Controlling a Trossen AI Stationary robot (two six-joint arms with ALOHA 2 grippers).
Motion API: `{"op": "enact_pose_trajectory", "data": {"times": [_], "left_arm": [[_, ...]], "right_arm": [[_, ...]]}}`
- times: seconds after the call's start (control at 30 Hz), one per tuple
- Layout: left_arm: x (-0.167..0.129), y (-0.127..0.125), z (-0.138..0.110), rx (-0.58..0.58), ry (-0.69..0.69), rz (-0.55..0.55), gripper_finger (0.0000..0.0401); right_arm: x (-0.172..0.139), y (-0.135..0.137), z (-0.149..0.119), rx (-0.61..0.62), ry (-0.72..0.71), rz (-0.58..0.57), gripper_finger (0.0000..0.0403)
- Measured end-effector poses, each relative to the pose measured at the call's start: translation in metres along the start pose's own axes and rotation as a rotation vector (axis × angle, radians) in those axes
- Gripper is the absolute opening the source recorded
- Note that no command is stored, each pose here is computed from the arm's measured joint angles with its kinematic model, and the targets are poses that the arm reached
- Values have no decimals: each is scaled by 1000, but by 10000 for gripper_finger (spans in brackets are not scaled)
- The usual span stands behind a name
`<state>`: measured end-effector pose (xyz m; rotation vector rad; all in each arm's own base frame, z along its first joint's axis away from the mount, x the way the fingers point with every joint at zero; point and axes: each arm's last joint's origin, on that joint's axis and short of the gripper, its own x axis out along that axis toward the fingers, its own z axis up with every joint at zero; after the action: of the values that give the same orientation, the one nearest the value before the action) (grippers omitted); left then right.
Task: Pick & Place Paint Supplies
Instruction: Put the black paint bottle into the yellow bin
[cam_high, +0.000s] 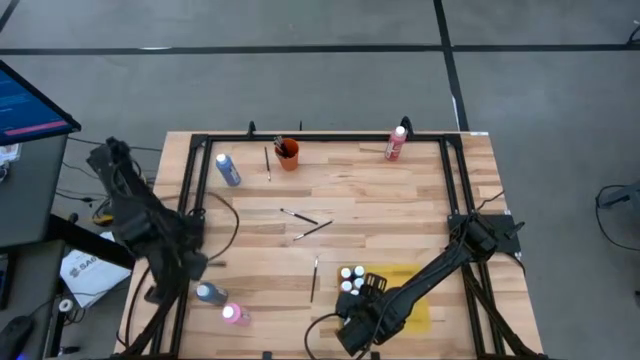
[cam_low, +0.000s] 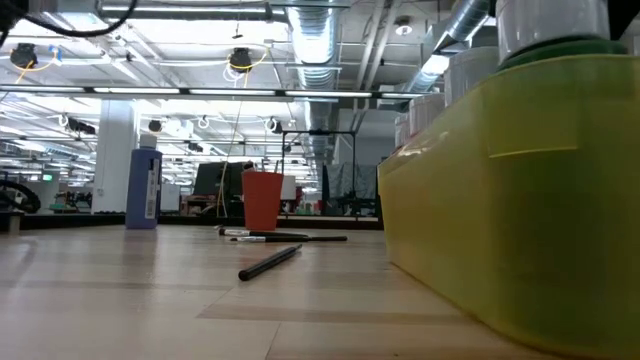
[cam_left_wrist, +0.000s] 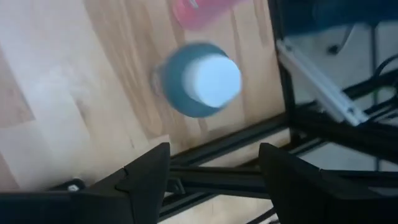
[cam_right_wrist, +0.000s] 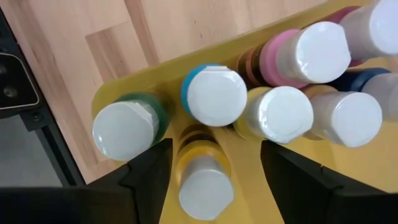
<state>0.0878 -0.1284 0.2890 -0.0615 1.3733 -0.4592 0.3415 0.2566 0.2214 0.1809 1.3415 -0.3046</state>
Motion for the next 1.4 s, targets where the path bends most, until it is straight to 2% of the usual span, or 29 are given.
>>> {"op": "enact_pose_trajectory", "data": {"times": [0.13,0.33,0.47,0.73,1.13,1.27,1.4], "left_arm": [[17,-16,-2,44,37,84,237],[26,-26,-6,10,-37,195,237],[23,-26,-5,-35,-109,190,237],[21,-26,-1,-27,-215,234,237],[35,-33,5,31,-195,257,237],[37,-34,6,26,-188,264,223],[37,-34,6,23,-190,260,188]], "right_arm": [[0,0,0,0,0,-1,239],[0,0,0,0,0,-1,239],[0,0,0,0,0,-1,239],[0,0,0,23,-1,0,239],[0,1,0,44,-3,3,239],[0,1,0,44,-3,3,239],[0,1,0,43,-3,2,239]]}}
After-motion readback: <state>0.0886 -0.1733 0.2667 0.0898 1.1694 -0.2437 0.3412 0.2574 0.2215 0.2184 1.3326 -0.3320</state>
